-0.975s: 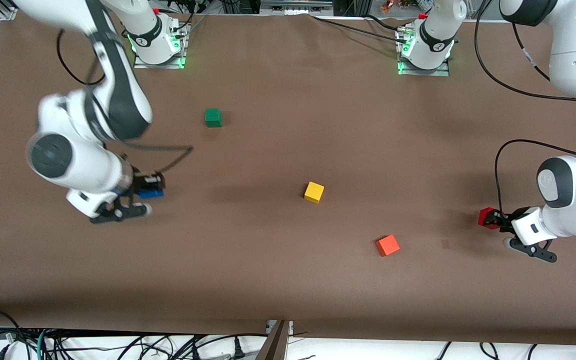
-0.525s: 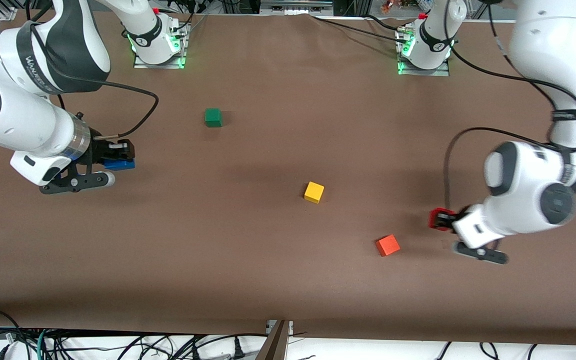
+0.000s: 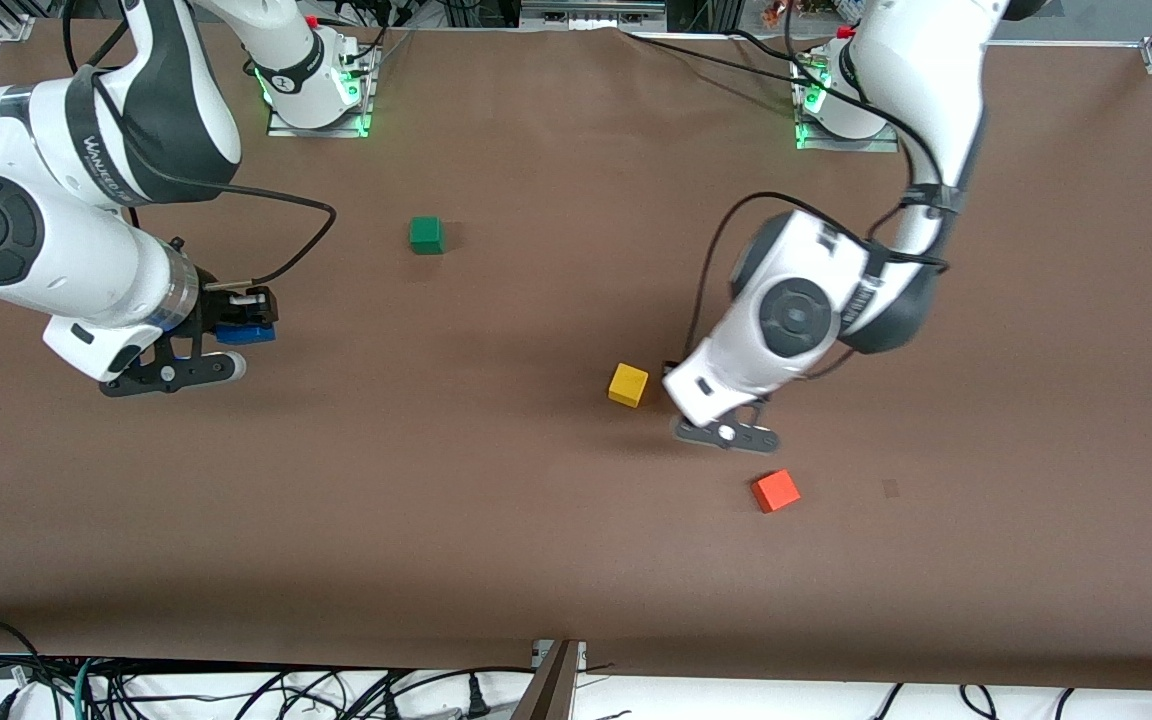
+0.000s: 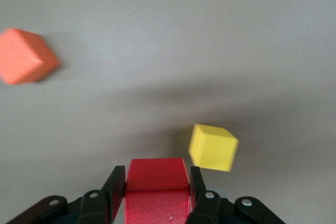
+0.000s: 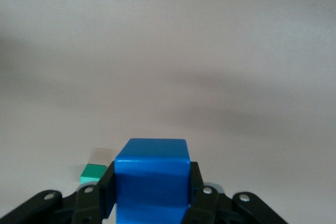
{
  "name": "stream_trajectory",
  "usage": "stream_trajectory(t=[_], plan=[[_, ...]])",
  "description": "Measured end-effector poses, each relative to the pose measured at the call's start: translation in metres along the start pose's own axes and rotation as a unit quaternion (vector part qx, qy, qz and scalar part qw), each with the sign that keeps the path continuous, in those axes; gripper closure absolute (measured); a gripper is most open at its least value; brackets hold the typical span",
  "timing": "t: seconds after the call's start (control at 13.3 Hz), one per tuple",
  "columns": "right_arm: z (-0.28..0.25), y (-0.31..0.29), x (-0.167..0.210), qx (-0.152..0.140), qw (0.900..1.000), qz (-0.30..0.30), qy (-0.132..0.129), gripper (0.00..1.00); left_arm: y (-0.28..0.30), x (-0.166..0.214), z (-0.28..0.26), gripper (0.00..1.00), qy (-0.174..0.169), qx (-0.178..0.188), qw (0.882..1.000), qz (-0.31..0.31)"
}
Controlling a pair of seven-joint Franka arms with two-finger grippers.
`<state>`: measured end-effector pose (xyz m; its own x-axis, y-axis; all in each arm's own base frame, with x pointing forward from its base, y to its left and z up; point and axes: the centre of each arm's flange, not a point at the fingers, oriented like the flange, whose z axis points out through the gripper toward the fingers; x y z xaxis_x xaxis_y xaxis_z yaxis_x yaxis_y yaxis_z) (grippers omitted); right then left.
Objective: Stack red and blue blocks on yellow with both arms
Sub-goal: 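Carry the red cube with the left gripper onto the yellow cube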
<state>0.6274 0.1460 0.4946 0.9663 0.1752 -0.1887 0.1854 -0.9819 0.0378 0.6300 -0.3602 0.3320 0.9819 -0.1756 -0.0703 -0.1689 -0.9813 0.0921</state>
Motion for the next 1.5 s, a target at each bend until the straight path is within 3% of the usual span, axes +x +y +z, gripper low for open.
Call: stream_trajectory(t=[0.53,0.97,1.5], plan=[[-0.001,-0.002,0.0,0.0,1.0,0.007,0.003,0.45,0.071,-0.016,0.044,0.46,0.015,-0.001,0.999,0.048],[-0.004,-0.001,0.005,0.001,1.0,0.01,0.021,0.45,0.071,-0.012,0.075,0.46,0.022,0.015,0.998,0.059],[-0.005,-0.001,0.005,0.001,1.0,0.01,0.025,0.45,0.074,-0.011,0.078,0.46,0.027,0.014,0.998,0.061]])
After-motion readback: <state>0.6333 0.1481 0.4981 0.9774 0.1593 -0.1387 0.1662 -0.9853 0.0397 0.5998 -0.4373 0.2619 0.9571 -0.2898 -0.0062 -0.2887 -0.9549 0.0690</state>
